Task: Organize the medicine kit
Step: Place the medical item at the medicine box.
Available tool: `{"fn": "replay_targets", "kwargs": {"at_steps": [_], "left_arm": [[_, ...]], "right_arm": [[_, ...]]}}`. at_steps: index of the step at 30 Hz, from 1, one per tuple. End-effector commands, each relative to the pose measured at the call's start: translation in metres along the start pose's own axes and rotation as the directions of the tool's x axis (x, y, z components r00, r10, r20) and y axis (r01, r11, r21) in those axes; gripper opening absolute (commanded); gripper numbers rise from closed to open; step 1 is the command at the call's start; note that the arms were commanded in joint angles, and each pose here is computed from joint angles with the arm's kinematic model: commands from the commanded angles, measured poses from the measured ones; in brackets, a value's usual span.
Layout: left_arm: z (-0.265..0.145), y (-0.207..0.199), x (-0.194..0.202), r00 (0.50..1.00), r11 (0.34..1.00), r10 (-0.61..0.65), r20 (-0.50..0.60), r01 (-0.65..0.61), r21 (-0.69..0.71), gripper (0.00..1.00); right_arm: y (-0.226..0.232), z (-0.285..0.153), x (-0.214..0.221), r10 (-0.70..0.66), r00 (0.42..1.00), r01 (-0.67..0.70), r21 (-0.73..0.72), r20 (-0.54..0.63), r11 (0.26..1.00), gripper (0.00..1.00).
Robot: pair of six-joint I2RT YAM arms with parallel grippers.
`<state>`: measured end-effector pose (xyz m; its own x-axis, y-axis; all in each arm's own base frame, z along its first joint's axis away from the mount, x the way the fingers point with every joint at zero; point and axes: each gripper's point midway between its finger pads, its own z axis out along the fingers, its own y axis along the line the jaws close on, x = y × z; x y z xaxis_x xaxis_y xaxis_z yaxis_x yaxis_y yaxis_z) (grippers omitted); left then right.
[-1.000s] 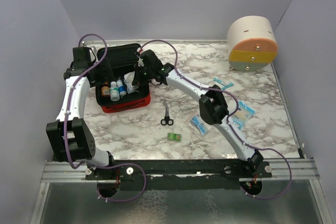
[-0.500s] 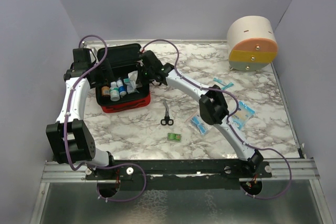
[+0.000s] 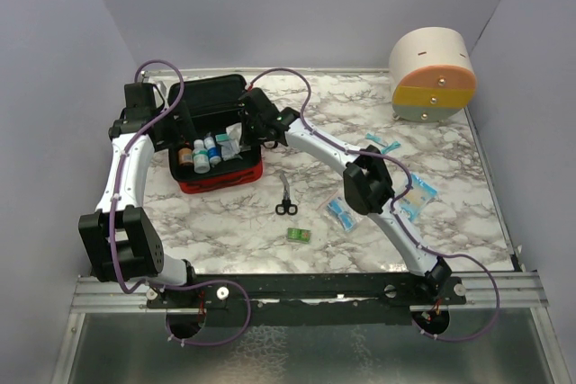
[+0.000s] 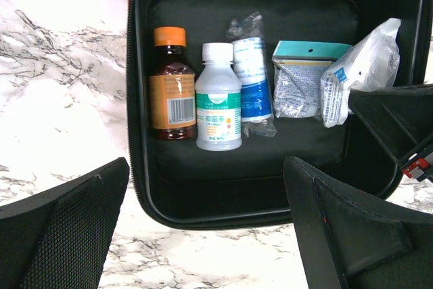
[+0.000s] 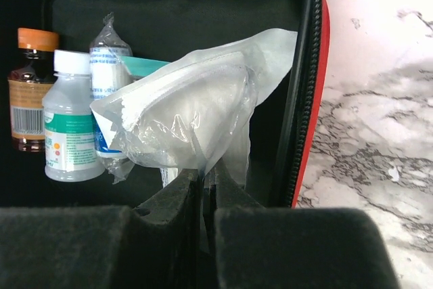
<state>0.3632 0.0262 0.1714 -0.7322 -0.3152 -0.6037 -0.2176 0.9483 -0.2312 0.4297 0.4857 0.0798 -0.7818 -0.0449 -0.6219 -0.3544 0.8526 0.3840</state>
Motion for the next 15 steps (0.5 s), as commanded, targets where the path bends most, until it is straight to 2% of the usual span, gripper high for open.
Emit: {"fn": "replay_targets", "kwargs": {"at_steps": [1, 3, 4, 8, 11, 15], "left_arm": [[-0.008, -0.003, -0.003, 1.000, 1.000, 0.009, 0.028, -0.010, 0.023, 0.99], [-0.008, -0.003, -0.004, 0.999, 1.000, 0.011, 0.031, -0.011, 0.024, 0.99], [-0.008, -0.003, -0.005, 0.999, 1.000, 0.010, 0.032, -0.011, 0.026, 0.99], [-0.007, -0.003, -0.002, 1.000, 1.000, 0.008, 0.023, -0.009, 0.029, 0.99], [-0.007, -0.004, 0.000, 1.000, 0.999, 0.008, 0.019, -0.008, 0.031, 0.99], [-0.007, -0.004, -0.003, 1.000, 0.999, 0.012, 0.023, -0.013, 0.032, 0.99]], "right_arm": [[-0.039, -0.006, 0.022, 0.016, 0.997, -0.003, 0.163, -0.080, 0.987, 0.04], [-0.041, -0.007, 0.027, 0.019, 0.995, -0.004, 0.165, -0.093, 0.986, 0.04], [-0.042, -0.007, 0.029, 0.021, 0.995, -0.004, 0.170, -0.099, 0.985, 0.08], [-0.041, -0.011, 0.028, 0.022, 0.995, -0.006, 0.164, -0.095, 0.986, 0.34], [-0.036, -0.016, 0.020, 0.016, 0.997, -0.006, 0.145, -0.069, 0.989, 0.45], [-0.029, -0.026, 0.007, 0.004, 0.999, 0.001, 0.126, -0.037, 0.992, 0.50]]}}
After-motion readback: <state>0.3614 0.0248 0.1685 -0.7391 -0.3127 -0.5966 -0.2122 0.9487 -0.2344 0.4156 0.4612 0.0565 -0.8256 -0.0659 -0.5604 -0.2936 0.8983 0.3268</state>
